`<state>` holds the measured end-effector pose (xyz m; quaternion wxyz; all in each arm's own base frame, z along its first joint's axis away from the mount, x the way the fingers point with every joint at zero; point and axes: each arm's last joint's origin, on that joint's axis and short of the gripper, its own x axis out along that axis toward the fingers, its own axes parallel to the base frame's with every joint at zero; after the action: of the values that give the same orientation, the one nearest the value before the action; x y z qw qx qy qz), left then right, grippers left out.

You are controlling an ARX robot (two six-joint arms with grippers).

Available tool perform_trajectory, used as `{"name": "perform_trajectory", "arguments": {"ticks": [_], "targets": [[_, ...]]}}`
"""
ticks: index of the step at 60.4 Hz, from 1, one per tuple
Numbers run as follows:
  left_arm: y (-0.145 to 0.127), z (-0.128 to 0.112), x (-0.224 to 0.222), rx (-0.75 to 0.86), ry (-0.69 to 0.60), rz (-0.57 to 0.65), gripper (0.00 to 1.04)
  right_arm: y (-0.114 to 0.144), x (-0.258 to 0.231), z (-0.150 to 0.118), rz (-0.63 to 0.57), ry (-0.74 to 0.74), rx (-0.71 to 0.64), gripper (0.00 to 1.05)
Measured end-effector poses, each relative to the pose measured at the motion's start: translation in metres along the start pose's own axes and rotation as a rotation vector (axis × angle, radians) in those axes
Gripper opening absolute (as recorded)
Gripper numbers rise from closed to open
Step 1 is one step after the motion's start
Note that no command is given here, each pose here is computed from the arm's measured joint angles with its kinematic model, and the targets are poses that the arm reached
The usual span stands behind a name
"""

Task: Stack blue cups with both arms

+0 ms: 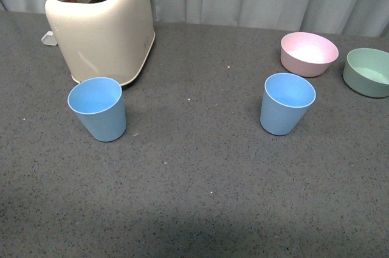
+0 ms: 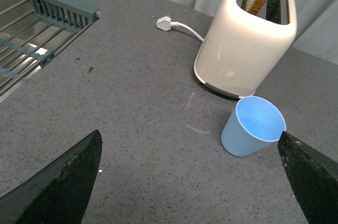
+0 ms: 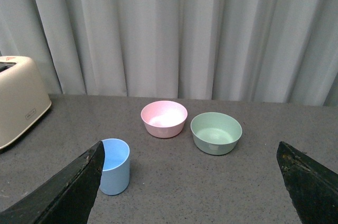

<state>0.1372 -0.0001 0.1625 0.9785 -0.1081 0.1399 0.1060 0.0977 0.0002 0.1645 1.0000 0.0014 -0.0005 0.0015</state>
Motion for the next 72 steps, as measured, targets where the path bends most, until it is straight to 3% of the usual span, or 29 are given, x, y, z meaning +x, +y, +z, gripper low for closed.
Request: {"name": "perform_trajectory", "arguments": {"ticks": [3,14,31,52,72], "targets": [[-0.004,0.005,0.012,-0.01,0.029,-0.024,0.98,0.0,0.0,0.0,0.0,0.0,0.0,0.95],[-0.035,0.009,0.087,-0.006,0.337,-0.139,0.98,0.0,0.0,0.0,0.0,0.0,0.0,0.95],[-0.063,-0.001,0.157,0.03,0.509,-0.144,0.98,0.0,0.0,0.0,0.0,0.0,0.0,0.95],[-0.071,-0.018,0.193,0.052,0.643,-0.115,0.98,0.0,0.0,0.0,0.0,0.0,0.0,0.95],[-0.074,-0.025,0.205,0.031,0.717,-0.099,0.45,0.0,0.0,0.0,0.0,0.0,0.0,0.95]]}}
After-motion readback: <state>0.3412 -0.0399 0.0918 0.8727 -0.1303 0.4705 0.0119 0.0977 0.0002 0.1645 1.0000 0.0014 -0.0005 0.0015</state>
